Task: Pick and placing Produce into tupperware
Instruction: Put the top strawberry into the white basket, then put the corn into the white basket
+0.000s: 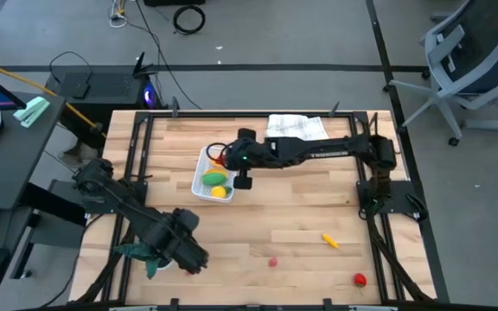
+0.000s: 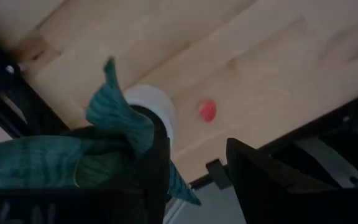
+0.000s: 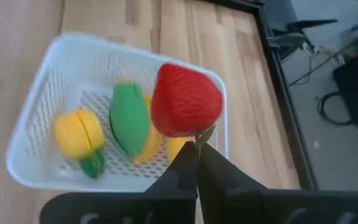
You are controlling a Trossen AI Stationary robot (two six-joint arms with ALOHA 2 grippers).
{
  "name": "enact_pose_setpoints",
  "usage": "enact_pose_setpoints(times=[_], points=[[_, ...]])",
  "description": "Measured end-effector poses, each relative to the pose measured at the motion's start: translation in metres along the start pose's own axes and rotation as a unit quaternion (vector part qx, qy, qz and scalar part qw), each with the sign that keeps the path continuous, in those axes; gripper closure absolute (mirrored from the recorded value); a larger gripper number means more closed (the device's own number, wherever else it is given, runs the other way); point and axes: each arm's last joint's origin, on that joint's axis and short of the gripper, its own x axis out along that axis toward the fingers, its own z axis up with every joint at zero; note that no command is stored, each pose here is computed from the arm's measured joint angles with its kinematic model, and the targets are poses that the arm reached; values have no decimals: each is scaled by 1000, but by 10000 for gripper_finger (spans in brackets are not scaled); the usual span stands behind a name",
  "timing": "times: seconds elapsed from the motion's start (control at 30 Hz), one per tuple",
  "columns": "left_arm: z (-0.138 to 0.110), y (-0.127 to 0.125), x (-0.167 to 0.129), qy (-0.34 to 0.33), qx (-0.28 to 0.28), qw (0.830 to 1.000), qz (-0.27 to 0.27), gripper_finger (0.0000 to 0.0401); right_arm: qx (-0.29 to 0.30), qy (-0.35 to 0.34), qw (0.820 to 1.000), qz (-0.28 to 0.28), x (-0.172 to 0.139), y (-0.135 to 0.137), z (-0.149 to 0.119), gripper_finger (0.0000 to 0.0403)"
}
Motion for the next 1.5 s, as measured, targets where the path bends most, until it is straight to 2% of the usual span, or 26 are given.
enact_pose_setpoints(times=[0.13,0.27,0.47,0.57,0.77,0.9,1.2,1.4,1.5], points=[[7,0,-1,-9,-10,1000,-2,246,-92,15,996,7,14,8,-5,403],[15,0,-1,-28,-25,999,-4,252,-186,12,982,17,34,15,-9,403],[22,0,-1,-36,-63,997,-7,260,-346,19,936,65,58,27,-22,403],[23,-1,-1,-45,-85,995,-10,264,-381,22,922,72,67,30,-26,403],[23,-1,-1,-50,-116,992,-16,262,-385,20,917,100,75,28,-32,401],[23,-1,-1,-51,-118,992,-16,266,-381,3,919,98,75,28,-29,392],[26,-3,-1,-50,-120,991,-24,275,-354,-2,929,109,75,29,-29,339],[26,-3,-1,-50,-117,992,-24,272,-292,9,951,99,74,28,-28,308],[26,-3,-1,-50,-115,992,-25,274,-253,28,964,71,57,24,-23,300]])
